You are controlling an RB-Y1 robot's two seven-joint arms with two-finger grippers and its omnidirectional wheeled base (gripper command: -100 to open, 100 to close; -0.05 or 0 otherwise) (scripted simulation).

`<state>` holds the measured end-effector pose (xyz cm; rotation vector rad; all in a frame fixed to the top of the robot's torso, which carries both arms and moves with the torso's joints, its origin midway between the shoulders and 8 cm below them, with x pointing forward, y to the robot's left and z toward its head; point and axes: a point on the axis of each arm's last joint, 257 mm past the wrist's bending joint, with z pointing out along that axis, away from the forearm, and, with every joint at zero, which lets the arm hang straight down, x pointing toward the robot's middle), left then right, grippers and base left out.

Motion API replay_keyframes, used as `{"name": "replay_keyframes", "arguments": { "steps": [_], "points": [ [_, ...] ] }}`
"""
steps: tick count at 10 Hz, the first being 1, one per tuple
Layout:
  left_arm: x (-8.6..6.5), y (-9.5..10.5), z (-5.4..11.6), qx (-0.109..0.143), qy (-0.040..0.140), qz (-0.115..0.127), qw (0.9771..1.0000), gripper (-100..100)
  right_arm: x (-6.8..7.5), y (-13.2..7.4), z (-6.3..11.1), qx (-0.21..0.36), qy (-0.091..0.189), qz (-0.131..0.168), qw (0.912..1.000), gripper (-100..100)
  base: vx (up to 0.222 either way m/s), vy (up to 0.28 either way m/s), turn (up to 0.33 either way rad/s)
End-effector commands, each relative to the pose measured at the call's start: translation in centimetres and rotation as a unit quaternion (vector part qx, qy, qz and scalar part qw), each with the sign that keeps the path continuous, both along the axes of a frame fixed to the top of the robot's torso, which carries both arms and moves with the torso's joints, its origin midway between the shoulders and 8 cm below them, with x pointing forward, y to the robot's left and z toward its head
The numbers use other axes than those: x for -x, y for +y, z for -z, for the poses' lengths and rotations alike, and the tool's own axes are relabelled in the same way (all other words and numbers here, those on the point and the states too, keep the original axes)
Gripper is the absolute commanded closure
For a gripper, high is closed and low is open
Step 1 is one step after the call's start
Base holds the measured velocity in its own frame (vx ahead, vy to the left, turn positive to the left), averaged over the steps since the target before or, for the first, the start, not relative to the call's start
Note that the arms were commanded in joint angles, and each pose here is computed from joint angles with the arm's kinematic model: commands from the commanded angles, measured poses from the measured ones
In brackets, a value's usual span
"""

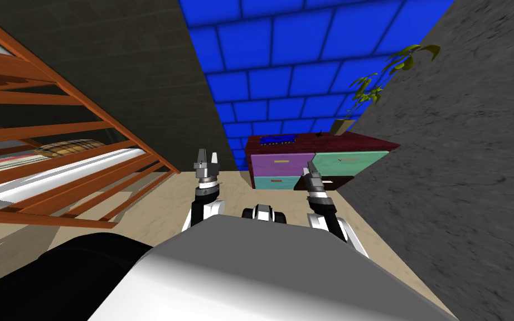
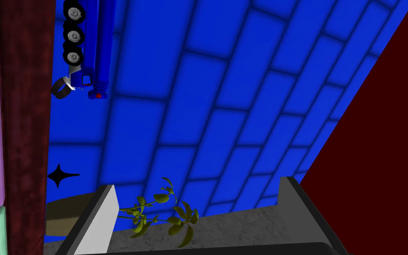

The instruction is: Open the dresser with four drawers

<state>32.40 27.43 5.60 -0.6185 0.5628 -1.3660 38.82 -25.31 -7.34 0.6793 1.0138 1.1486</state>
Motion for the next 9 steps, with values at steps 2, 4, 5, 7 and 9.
{"name": "replay_keyframes", "arguments": {
  "steps": [2,4,5,7,9],
  "points": [
    [0.0,0.0,0.0,0.0,0.0,0.0,1.0,0,-0.8,-0.4,2.8,0.075,0.04,0.023,0.9961,-100,0.019,0.02,0.045],
    [0.0,0.0,0.0,0.0,0.0,0.0,1.0,0,-1.2,-0.8,4.2,0.115,0.06,0.036,0.9909,-100,0.024,0.02,0.07],
    [0.0,0.0,0.0,0.0,0.0,0.0,1.0,0,-1.2,-0.6,4.3,0.13,0.06,0.038,0.989,-100,0.024,0.018,0.041],
    [0.0,0.0,0.0,0.0,0.0,0.0,1.0,0,-1.5,-1.2,5.8,0.17,0.081,0.053,0.9807,-100,0.025,0.023,0.065],
    [0.0,0.0,0.0,0.0,0.0,0.0,1.0,0,-1.8,-1.9,7.3,0.21,0.102,0.069,0.9701,-100,0.024,0.026,0.069]
  ]
}}
